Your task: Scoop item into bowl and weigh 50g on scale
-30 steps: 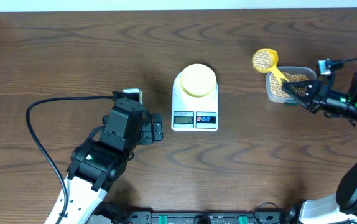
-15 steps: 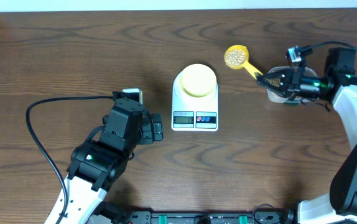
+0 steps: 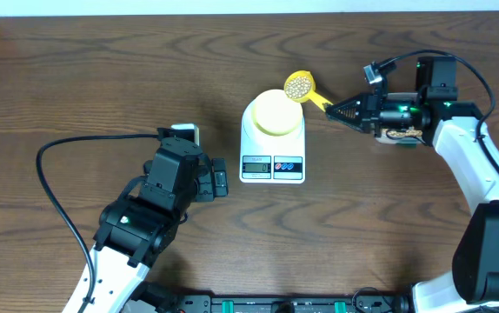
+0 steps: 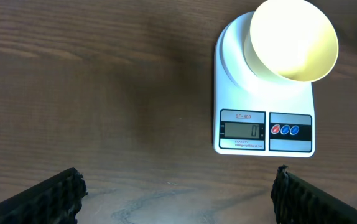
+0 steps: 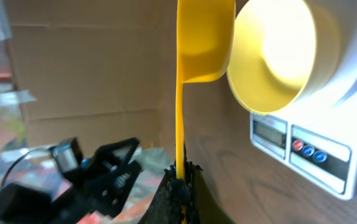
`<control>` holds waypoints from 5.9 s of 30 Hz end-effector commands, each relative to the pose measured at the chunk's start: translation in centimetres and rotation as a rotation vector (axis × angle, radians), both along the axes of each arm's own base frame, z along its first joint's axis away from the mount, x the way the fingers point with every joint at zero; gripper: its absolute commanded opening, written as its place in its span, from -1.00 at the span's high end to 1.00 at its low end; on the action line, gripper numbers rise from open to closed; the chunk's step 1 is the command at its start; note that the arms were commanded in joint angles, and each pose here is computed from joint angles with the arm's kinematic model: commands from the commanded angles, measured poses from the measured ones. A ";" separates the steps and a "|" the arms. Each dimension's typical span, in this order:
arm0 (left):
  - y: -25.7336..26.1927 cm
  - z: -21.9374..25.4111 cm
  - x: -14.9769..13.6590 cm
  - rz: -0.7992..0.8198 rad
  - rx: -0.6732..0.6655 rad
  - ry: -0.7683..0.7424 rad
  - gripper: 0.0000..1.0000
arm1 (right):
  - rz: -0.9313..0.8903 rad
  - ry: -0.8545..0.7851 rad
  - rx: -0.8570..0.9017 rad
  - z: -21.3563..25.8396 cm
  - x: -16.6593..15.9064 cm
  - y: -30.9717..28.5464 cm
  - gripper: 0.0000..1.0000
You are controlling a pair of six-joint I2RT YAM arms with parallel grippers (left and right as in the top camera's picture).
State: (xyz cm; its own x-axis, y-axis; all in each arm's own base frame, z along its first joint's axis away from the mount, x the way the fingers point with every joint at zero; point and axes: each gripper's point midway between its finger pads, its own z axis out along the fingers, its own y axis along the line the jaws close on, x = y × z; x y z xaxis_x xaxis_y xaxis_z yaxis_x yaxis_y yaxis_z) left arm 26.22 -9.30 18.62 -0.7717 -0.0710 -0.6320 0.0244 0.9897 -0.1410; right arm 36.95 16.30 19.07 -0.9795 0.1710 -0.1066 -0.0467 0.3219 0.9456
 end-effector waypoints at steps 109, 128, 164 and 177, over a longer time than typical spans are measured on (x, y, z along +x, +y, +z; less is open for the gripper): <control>-4.0 -0.3 1.7 -0.456 0.002 -0.052 -0.96 | 0.029 -0.199 -0.280 -3.0 0.8 3.6 0.97; -4.0 -0.3 1.7 -0.456 0.001 -0.052 -0.96 | 0.037 -0.268 -0.375 -1.9 -0.4 2.5 0.97; -4.0 -0.3 1.7 -0.456 0.001 -0.052 -0.96 | 0.144 -0.461 -0.564 -3.5 -0.8 4.2 0.97; -4.0 -0.3 1.7 -0.456 0.002 -0.052 -0.96 | 0.130 -0.476 -0.617 -3.9 -0.2 3.5 0.97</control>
State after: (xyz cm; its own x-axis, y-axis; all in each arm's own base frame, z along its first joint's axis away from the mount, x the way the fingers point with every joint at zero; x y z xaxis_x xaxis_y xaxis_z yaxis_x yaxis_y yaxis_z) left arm 27.69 -13.50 18.26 -0.6957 0.2674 -0.6667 0.4669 0.8737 -0.1368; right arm 36.66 19.79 14.24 -0.8407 -0.1467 -0.5212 -0.4384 0.7495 0.4961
